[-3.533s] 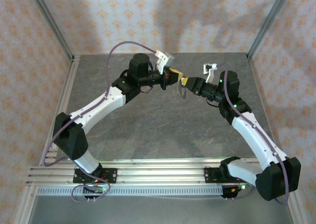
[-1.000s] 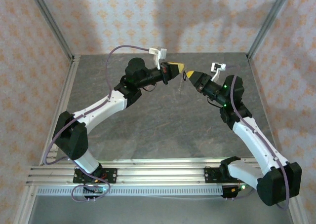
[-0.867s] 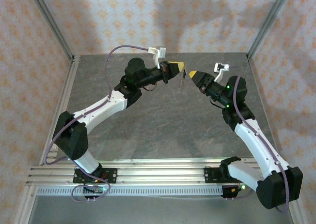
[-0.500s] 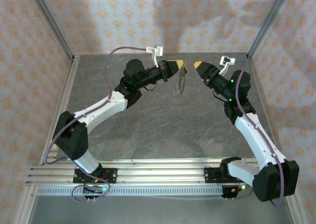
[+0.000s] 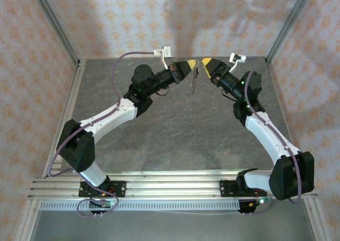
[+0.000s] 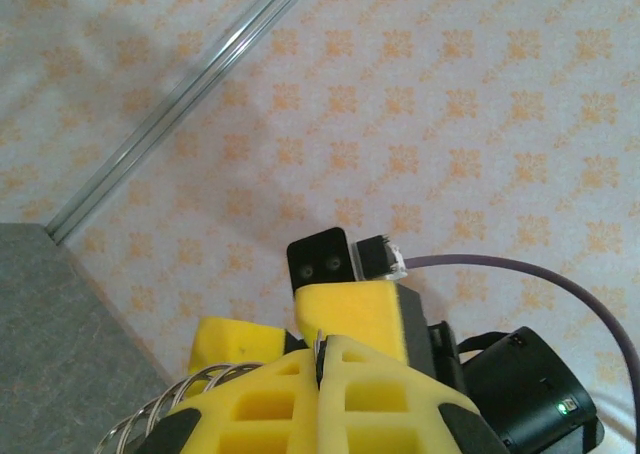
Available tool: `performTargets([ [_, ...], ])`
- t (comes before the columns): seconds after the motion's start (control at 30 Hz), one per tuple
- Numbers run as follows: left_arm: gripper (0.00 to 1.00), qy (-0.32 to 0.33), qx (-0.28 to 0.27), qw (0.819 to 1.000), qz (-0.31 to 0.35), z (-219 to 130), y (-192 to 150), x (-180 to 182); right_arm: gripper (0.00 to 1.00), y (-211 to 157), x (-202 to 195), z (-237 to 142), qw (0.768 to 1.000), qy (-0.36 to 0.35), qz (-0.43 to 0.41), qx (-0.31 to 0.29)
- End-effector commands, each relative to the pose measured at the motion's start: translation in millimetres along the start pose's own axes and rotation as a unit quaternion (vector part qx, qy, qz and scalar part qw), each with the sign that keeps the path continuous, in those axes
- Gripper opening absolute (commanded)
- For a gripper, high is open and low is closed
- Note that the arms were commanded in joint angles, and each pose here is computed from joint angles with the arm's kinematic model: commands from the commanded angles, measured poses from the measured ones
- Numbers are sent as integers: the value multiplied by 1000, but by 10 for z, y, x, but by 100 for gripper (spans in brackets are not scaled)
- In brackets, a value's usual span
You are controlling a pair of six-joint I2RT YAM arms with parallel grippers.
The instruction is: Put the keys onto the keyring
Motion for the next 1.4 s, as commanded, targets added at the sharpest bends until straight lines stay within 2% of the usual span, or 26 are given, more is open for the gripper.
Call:
performTargets([
  [0.0,0,-5,-21,1000,-2,0,23,-28,45,13,331,47,998,52,-33,-5],
  [0.33,0,-1,-22,1000,-2,-26,28,-34,39,-128,295,124,998,47,-29,14],
  [0.83,0,7,-24,1000,0,-33,33,-18,16,-219,161,66,999,29,-21,21],
  [0.93,0,8,-25,1000,-1,-34,36,-16,15,-226,153,62,999,28,-20,22],
  [1.07,0,11,-25,1000,-1,-35,25,-2,23,-246,152,60,999,28,-18,28],
  [1.13,0,12,-26,1000,-1,-37,31,2,24,-254,138,51,999,25,-18,29],
  [1.27,0,16,-25,1000,0,-34,24,12,22,-270,105,29,999,19,-17,28],
  [1.37,0,18,-26,1000,0,-37,24,23,16,-286,82,12,999,16,-17,28],
])
Point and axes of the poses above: each hand's point on the last joint's axis, 136 mm out from that joint toward the fingers, its own z axis out along the fingers, its own x axis along the line the jaws close on, y = z × x, the point moved 4 cm from there along -z, back along the fingers, and after that the axes turned 9 degrees about z, right-handed, at the moved point
